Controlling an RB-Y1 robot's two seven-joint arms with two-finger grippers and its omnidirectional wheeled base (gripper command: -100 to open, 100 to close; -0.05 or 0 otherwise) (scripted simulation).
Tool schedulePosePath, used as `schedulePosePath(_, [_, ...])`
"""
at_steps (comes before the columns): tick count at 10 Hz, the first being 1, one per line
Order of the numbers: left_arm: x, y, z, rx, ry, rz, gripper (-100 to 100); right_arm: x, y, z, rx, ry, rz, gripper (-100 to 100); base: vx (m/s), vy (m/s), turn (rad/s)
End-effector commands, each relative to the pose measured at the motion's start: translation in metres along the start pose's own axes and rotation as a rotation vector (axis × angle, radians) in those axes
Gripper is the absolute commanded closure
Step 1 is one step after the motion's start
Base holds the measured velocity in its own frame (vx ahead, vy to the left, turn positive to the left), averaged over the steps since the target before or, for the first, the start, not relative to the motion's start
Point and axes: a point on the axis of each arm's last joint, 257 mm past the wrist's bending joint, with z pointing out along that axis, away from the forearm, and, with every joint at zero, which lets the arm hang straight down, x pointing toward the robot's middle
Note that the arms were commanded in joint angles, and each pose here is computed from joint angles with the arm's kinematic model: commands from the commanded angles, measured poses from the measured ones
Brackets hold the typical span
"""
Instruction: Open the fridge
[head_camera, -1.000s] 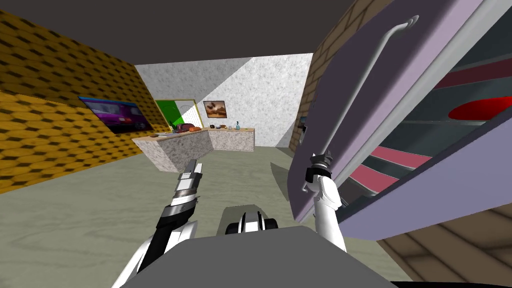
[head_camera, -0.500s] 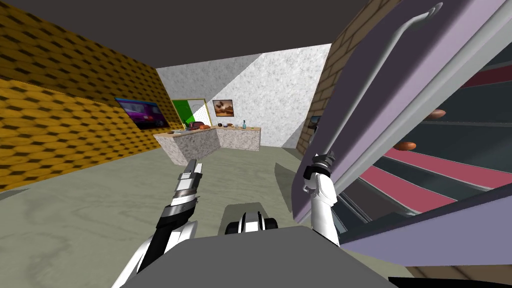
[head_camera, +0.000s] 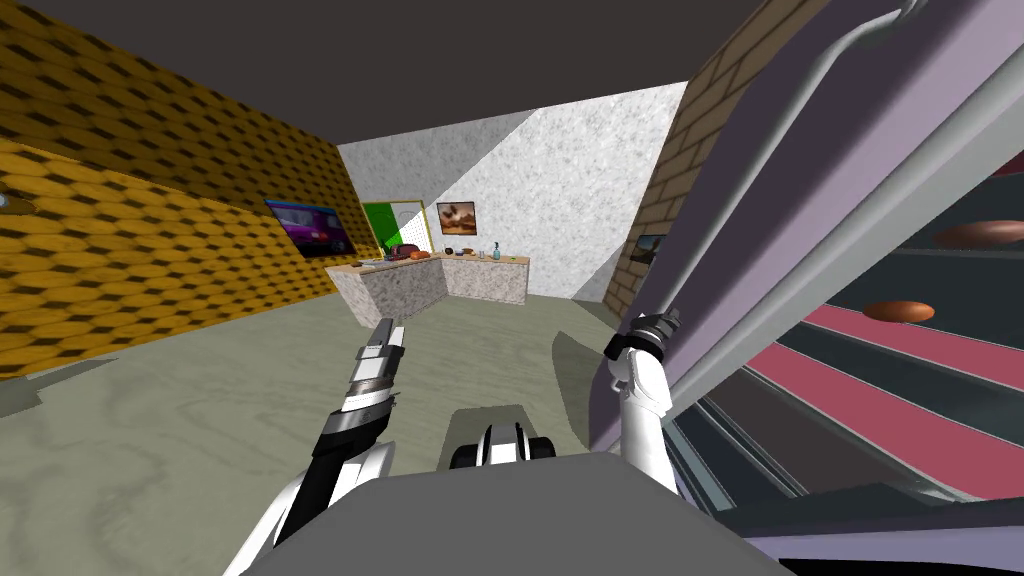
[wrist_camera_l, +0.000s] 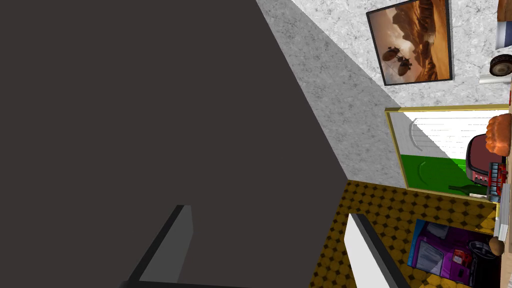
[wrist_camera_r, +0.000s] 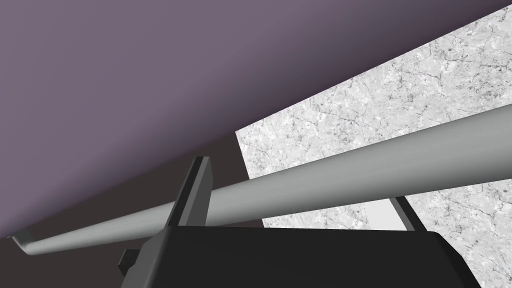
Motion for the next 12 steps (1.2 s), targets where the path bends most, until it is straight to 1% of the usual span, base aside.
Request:
schedulePosePath(1, [0.0,0.0,0.0,0.0,0.0,0.0,0,0.011,-0.017,-0.005,0.053,0.055,-0.049,100,0.175,0.036,0.2])
schedulePosePath(2, [0.0,0.0,0.0,0.0,0.0,0.0,0,0.019,-0.02,-0.006,0.066,0.085,-0.048,100,0.155,0.046,0.099])
schedulePosePath(3, [0.0,0.0,0.0,0.0,0.0,0.0,0,0.022,-0.028,-0.012,0.09,0.102,-0.073,100,0.147,0.02,0.175])
schedulePosePath(4, [0.0,0.0,0.0,0.0,0.0,0.0,0,0.03,-0.031,-0.013,0.103,0.133,-0.073,100,0.11,0.003,0.132])
schedulePosePath(5, [0.0,0.0,0.0,0.0,0.0,0.0,0,0.032,-0.032,-0.013,0.107,0.143,-0.072,100,0.062,0.004,0.019])
schedulePosePath(6, [0.0,0.0,0.0,0.0,0.0,0.0,0,0.038,-0.042,-0.02,0.137,0.173,-0.096,100,0.124,0.014,0.17])
schedulePosePath(7, [0.0,0.0,0.0,0.0,0.0,0.0,0,0.044,-0.044,-0.022,0.147,0.196,-0.095,100,0.134,0.003,0.111])
schedulePosePath(8, [0.0,0.0,0.0,0.0,0.0,0.0,0,0.046,-0.053,-0.029,0.174,0.213,-0.118,100,0.168,0.007,0.179])
schedulePosePath(9, [0.0,0.0,0.0,0.0,0.0,0.0,0,0.052,-0.056,-0.03,0.185,0.236,-0.117,100,0.129,-0.004,0.103])
schedulePosePath(10, [0.0,0.0,0.0,0.0,0.0,0.0,0,0.055,-0.057,-0.031,0.19,0.248,-0.116,100,0.05,-0.008,0.017])
schedulePosePath(11, [0.0,0.0,0.0,0.0,0.0,0.0,0,0.059,-0.068,-0.039,0.222,0.274,-0.137,100,0.099,0.012,0.16])
schedulePosePath(12, [0.0,0.0,0.0,0.0,0.0,0.0,0,0.064,-0.07,-0.041,0.231,0.295,-0.136,100,0.112,-0.005,0.104])
